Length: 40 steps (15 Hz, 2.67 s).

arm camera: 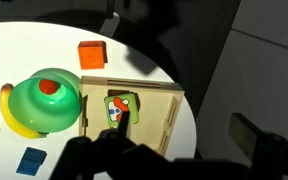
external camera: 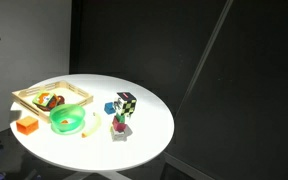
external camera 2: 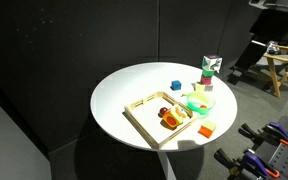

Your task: Move the orange block to the right

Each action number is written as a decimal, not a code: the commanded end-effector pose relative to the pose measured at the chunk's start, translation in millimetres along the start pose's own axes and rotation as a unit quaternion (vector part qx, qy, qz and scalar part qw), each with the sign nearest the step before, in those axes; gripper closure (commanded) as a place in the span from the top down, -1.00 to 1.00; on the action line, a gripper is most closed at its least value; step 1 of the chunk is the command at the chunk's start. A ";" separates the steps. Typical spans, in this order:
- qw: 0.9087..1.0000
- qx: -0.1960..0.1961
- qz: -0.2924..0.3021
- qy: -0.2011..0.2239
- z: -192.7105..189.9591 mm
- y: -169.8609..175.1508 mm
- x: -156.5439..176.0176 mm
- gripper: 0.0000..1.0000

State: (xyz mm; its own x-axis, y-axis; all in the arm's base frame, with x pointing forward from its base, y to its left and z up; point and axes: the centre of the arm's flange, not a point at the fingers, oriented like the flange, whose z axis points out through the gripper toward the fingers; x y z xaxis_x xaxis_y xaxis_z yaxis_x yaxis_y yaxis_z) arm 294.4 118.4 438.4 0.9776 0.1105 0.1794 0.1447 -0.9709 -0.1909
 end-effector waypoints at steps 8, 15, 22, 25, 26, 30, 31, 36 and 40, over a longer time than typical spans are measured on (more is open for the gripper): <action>1.000 -0.006 0.003 -0.002 3.2 2.2 1.5 1.00; 0.999 -0.047 0.019 0.009 -1.1 23.6 10.2 1.00; 0.994 -0.101 0.033 0.006 5.1 59.3 19.1 1.00; 0.993 -0.109 0.039 0.003 13.3 73.4 23.9 1.00; 0.993 -0.112 0.039 0.004 16.4 78.3 25.5 1.00; 0.992 -0.114 0.046 0.011 24.7 94.9 37.3 1.00; 0.992 -0.114 0.048 0.012 26.0 98.0 40.3 1.00; 0.993 -0.109 0.048 0.015 42.5 108.7 55.7 1.00; 0.993 -0.110 0.039 0.017 61.7 115.1 68.4 1.00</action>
State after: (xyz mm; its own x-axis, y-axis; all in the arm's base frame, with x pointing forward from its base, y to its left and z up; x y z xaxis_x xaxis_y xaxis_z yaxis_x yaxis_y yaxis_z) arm 367.6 32.2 380.6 0.9790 0.0084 0.2037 0.0088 -1.0000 -0.0011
